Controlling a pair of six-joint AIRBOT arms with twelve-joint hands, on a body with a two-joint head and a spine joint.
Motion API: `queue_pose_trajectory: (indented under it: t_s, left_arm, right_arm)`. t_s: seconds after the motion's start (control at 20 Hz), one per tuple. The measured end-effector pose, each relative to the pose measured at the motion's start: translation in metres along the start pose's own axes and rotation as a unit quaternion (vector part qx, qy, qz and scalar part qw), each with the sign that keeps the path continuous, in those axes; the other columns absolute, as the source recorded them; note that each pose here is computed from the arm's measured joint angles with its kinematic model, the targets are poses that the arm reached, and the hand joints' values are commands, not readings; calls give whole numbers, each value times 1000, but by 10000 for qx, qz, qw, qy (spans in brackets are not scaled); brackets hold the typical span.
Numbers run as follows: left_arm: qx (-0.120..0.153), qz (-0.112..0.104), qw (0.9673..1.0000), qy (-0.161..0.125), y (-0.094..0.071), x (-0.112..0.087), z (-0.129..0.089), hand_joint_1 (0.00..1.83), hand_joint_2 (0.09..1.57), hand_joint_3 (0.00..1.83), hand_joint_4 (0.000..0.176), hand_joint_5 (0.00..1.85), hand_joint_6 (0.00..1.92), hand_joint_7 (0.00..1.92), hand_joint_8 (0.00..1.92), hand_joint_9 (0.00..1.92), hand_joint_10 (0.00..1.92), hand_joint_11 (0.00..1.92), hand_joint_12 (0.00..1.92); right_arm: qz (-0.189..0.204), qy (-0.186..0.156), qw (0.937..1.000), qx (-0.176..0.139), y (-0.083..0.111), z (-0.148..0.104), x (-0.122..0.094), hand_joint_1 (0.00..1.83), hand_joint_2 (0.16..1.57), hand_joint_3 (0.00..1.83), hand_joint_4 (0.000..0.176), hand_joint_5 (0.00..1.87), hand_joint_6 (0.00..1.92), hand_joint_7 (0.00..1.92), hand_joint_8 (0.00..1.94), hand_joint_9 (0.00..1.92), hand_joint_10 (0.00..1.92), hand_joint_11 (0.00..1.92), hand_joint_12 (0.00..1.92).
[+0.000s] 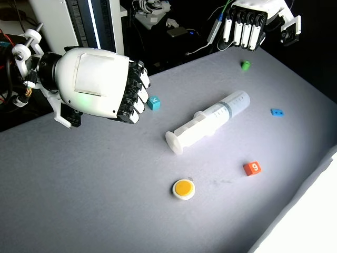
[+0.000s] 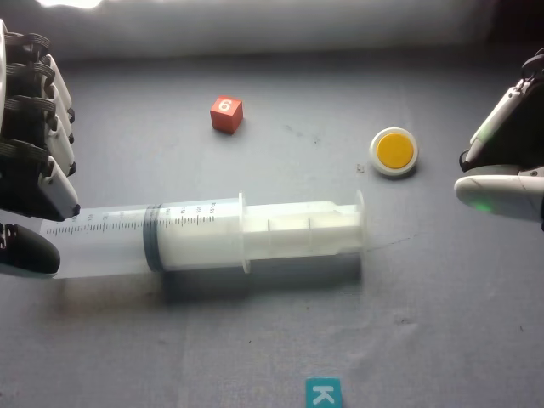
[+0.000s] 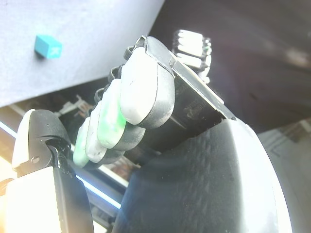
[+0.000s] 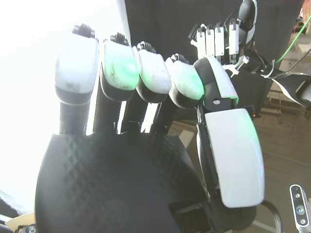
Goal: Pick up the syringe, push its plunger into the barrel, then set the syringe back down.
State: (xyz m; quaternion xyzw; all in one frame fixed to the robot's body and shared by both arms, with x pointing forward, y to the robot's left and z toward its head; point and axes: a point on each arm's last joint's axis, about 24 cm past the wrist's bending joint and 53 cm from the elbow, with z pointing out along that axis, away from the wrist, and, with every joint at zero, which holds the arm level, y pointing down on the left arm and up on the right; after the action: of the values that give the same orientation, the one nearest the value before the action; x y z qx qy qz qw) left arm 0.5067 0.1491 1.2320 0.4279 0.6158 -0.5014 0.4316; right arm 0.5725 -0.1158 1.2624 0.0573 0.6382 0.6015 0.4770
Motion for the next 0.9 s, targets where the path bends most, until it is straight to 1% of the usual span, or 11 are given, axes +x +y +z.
queue_pose_trajectory:
  t_s: [0.05,0.1,0.15,0.25,0.4,0.6,0.7,0.75,0.8,0.85,0.9]
  left_arm:
    - [-2,21,10000,15,0,1,0,0,1268,37,0,56,5,39,4,0,1,0,0]
    - [-27,32,10000,33,1,1,-1,0,1273,29,0,58,4,36,2,0,0,0,0]
    - [-15,51,9999,88,1,4,-1,0,1271,23,0,27,0,29,0,0,0,0,0]
    - [8,69,9999,103,0,5,0,0,1273,20,0,34,5,28,2,0,0,0,0]
    - [25,96,9999,112,-1,5,0,0,1263,13,0,7,0,0,0,0,0,0,0]
    - [9,175,9998,90,-1,4,1,0,1242,1,0,0,0,0,0,0,0,0,0]
    - [6,176,9998,84,0,4,0,0,1199,0,0,0,0,0,0,0,0,0,0]
    - [11,172,9998,78,-1,4,0,590,1051,0,0,0,0,0,0,0,0,0,0]
    - [6,154,9999,78,0,4,0,864,973,0,0,0,0,0,0,0,0,0,0]
    - [34,155,9998,74,-1,4,1,1037,968,0,0,0,0,0,0,0,0,0,0]
    - [61,203,9997,97,-2,6,2,1034,1023,0,0,0,0,0,0,0,0,0,0]
  right_arm:
    - [-36,1,10000,-17,1,0,0,0,1296,18,0,162,8,140,7,108,13,0,250]
    - [-40,3,10000,-18,1,0,0,0,1305,6,0,168,3,148,3,120,8,0,277]
    - [-34,-3,10000,-36,2,0,0,0,1307,3,0,127,0,107,1,86,3,0,196]
    - [-8,-59,9999,-101,5,0,-3,0,1305,1,0,119,1,90,1,80,1,0,178]
    - [-1,-65,9999,-90,4,0,-3,0,1270,0,0,87,0,57,0,38,0,0,52]
    - [21,-67,9999,-91,5,0,-3,0,1185,0,0,17,0,0,0,0,0,0,0]
    - [216,-107,9996,-137,7,1,-6,0,1153,0,0,3,0,0,0,0,0,0,0]
    - [390,-131,9989,-202,10,1,-7,0,1133,0,0,0,0,0,0,0,0,0,0]
    - [503,-137,9984,-225,11,1,-8,0,1128,0,0,2,1,0,0,0,0,0,0]
    - [541,-139,9981,-250,13,2,-8,0,1135,0,0,17,7,0,0,0,0,0,0]
    - [543,-134,9981,-248,12,2,-7,0,1137,0,0,32,12,9,3,0,0,0,0]
